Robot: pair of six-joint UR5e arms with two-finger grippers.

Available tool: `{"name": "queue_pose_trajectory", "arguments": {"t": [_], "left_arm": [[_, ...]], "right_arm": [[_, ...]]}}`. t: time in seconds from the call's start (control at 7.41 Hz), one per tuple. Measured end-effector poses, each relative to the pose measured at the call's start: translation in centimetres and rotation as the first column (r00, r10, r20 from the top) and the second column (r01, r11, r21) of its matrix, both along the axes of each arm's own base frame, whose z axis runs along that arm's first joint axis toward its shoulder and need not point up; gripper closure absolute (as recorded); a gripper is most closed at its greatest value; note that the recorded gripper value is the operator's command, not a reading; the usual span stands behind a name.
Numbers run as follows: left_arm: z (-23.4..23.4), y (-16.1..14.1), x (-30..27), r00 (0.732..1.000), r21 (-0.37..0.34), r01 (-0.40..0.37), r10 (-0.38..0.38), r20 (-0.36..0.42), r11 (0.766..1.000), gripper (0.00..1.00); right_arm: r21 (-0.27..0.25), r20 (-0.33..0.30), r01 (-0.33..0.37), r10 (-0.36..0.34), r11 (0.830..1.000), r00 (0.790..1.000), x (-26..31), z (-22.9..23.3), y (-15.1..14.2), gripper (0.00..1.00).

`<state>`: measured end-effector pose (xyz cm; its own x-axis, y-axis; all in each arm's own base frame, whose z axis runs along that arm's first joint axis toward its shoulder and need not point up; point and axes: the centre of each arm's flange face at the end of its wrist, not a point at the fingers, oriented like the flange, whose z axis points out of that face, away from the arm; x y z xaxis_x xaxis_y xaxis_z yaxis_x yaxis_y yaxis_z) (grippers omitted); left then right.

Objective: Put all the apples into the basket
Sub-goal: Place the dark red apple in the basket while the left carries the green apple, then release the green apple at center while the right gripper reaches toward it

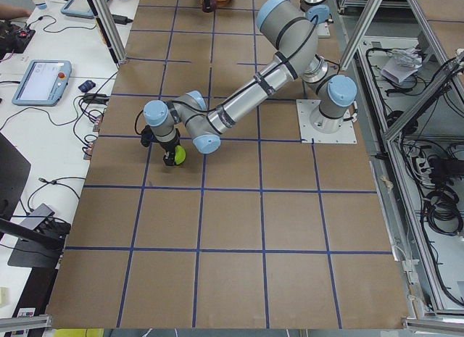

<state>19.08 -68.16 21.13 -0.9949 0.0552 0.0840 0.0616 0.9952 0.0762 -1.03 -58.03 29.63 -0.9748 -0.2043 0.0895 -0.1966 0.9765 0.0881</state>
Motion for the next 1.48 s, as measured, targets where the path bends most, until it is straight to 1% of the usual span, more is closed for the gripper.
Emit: {"name": "queue_pose_trajectory", "arguments": {"t": [0.13, 0.27, 0.4, 0.67, 0.94, 1.08, 1.21, 1.35, 1.48], "left_arm": [[1.6, -0.7, -4.9, 1.0, 0.024, -0.031, 0.031, -0.004, 0.999, 0.95], [3.3, -1.3, -11.7, 1.0, 0.035, -0.03, 0.03, -0.001, 0.999, 0.95], [4.4, -1.4, -18.6, 0.999, 0.033, -0.035, 0.036, -0.007, 0.999, 0.95], [5.7, -0.1, -32.8, 0.994, 0.022, -0.107, 0.108, -0.031, 0.994, 0.95], [5.7, 3.0, -45.5, 0.988, -0.016, -0.152, 0.152, -0.033, 0.988, 0.95], [4.6, 4.5, -49.9, 0.985, -0.039, -0.17, 0.168, -0.037, 0.985, 0.9], [3.1, 5.9, -52.4, 0.983, -0.04, -0.182, 0.181, -0.037, 0.982, 0.81], [1.3, 7.4, -53.5, 0.982, -0.023, -0.188, 0.188, -0.028, 0.982, 0.27], [0.0, 8.7, -53.9, 0.982, -0.008, -0.189, 0.189, -0.018, 0.982, 0.0]], "right_arm": [[-0.024, 0.025, -0.055, 0.055, 0.998, 0.998, -6.7, -0.6, 0.6, 0.54], [-0.056, 0.065, -0.084, 0.088, 0.995, 0.994, -11.9, -1.1, 1.2, 0.17], [-0.075, 0.094, -0.093, 0.1, 0.993, 0.991, -15.2, -1.7, 1.7, 0.0], [-0.075, 0.109, -0.096, 0.104, 0.993, 0.989, -17.4, -2.4, 2.1, 0.0], [-0.075, 0.109, -0.106, 0.113, 0.992, 0.988, -16.2, -1.4, 2.5, 0.0], [-0.067, 0.114, -0.114, 0.121, 0.991, 0.986, -14.3, -0.3, 2.7, 0.0], [-0.055, 0.122, -0.111, 0.117, 0.992, 0.986, -11.5, 0.7, 2.8, 0.0], [-0.04, 0.127, -0.088, 0.092, 0.995, 0.988, -7.6, 1.4, 2.6, 0.0], [-0.025, 0.131, -0.031, 0.034, 0.999, 0.991, -2.6, 1.4, 2.6, 0.0]]}}
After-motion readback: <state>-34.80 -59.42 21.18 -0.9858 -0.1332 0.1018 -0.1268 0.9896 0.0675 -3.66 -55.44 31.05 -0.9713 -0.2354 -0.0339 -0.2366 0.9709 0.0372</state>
